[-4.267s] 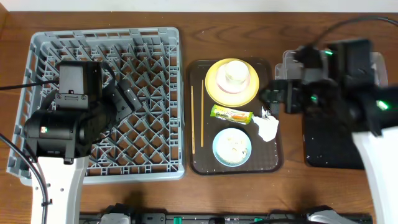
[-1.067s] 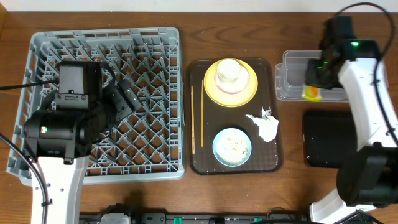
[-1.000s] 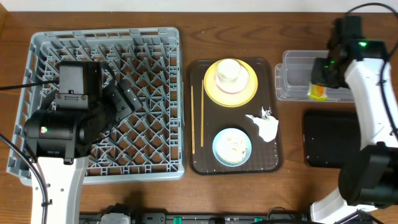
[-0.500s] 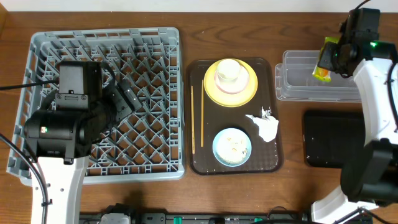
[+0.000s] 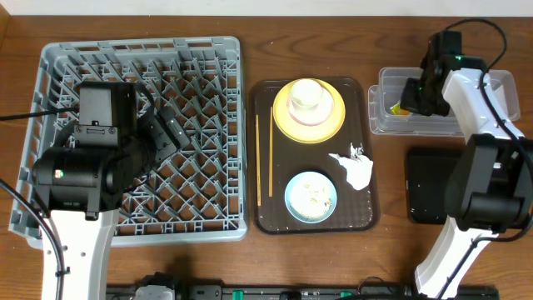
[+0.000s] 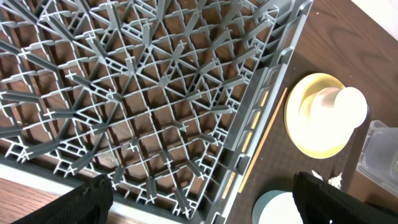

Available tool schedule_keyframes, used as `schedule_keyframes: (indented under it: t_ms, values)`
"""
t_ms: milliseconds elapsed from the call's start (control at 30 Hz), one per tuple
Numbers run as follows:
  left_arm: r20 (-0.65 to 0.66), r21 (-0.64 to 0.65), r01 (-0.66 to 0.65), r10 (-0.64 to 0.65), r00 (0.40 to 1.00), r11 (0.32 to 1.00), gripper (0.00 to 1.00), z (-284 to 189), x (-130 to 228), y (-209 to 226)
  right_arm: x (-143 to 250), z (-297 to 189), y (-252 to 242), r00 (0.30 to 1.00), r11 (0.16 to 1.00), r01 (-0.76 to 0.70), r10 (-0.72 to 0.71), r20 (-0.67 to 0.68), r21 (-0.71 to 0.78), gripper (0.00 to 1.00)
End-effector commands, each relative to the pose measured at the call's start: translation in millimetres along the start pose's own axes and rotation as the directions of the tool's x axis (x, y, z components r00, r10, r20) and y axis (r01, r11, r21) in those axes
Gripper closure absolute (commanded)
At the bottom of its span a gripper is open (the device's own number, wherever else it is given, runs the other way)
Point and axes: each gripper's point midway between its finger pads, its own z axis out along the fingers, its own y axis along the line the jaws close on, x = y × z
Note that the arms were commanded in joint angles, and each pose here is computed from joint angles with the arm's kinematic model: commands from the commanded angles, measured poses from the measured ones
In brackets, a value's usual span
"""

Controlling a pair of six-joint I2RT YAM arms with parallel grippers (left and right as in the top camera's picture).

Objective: Sort waste into correct bins and load items into the dishwasher rack
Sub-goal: 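Carry the wrapper to the clear plastic bin and release it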

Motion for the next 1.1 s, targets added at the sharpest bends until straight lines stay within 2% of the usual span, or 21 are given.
schedule_keyframes:
  t_ms: [0,233,600,700,933,1067]
  values:
    - [0.009,-0.007,-0.002,0.002,1.0,1.0,0.06,-1,-2,2,3,-3,0,1.0,1.0,0.008,-0.008,-0.009,-0.002,0.99]
    - [0.009,-0.007,-0.002,0.002,1.0,1.0,0.06,-1,-2,2,24,-4,-6,0.995,1.0,0.014,-0.012,-0.095,0.021,0.97]
    - [0.009,-0.007,-0.002,0.002,1.0,1.0,0.06,-1,-2,2,30,-14,-14,0.991,0.999,0.009,-0.002,-0.131,0.051,0.99]
    - [0.009,-0.007,-0.002,0.002,1.0,1.0,0.06,-1,-2,2,25,-22,-27,0.993,0.991,-0.015,0.03,-0.115,0.13,0.99]
    - [0.009,-0.007,-0.002,0.002,1.0,1.0,0.06,-1,-2,2,-2,-30,-50,0.999,0.97,-0.035,0.039,-0.011,0.239,0.91]
    - [0.009,-0.007,-0.002,0.002,1.0,1.0,0.06,-1,-2,2,-13,-30,-62,0.997,0.967,-0.076,0.07,0.034,0.241,0.97]
